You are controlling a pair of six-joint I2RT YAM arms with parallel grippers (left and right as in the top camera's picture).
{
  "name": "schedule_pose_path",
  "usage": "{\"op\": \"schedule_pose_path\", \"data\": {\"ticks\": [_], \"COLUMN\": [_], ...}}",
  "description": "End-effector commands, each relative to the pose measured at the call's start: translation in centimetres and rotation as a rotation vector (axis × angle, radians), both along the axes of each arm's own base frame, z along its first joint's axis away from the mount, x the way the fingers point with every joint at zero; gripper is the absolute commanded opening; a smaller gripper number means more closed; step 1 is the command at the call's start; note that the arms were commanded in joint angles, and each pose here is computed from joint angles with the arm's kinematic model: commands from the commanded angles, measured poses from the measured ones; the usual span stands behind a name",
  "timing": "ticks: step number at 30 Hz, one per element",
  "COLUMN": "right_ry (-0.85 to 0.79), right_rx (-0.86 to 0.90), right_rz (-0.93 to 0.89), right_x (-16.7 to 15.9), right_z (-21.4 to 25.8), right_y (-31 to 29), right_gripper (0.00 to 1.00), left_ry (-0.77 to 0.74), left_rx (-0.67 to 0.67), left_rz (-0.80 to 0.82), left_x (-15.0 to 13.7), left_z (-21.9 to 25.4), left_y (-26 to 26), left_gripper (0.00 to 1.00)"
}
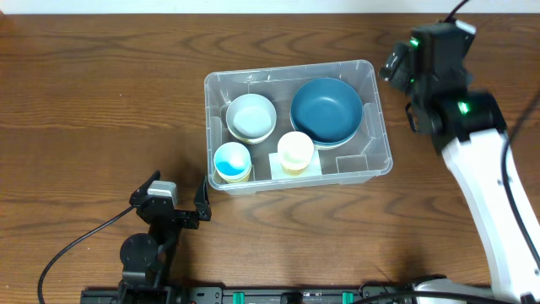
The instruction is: Pack container
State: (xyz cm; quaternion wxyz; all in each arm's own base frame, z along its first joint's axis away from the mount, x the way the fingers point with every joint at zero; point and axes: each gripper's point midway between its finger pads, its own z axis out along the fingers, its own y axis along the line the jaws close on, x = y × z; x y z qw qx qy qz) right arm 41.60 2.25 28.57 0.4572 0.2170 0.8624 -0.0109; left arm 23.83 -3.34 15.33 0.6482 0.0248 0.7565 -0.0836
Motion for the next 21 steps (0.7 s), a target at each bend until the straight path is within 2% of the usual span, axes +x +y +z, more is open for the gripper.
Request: {"op": "schedule_pose_path", "data": {"ticks": [1, 4, 8, 16, 21], "right_ry": [-0.102, -0.254, -0.364, -0.482, -0.565], "right_rx": [-0.068, -0.098, -0.118, -0.152, -0.206], "right_rz": [0.228, 0.362, 0.360, 0.385, 0.396], "right_x": [-1.0, -2.2, -5.3, -11.7, -14.3], "right_z": [1.2, 2.6, 2.6, -1.2, -3.6], "right_y": [1.6, 2.4, 0.7, -0.7, -0.7], "right_gripper": [0.99, 0.99, 0.99, 0.99, 0.99], "left_ry": [0.029, 0.029, 0.029, 0.029, 0.029], "left_rx": [0.021, 0.021, 0.021, 0.021, 0.021], "left_rz": [0.009, 0.009, 0.009, 0.009, 0.009], "left_x": [0.1, 0.1, 0.1, 0.1, 0.1], "left_z": [-1.5, -1.5, -1.5, -1.5, -1.5], "left_y": [0.2, 0.2, 0.2, 0.2, 0.2], "left_gripper": [0.98, 0.98, 0.98, 0.98, 0.98]}}
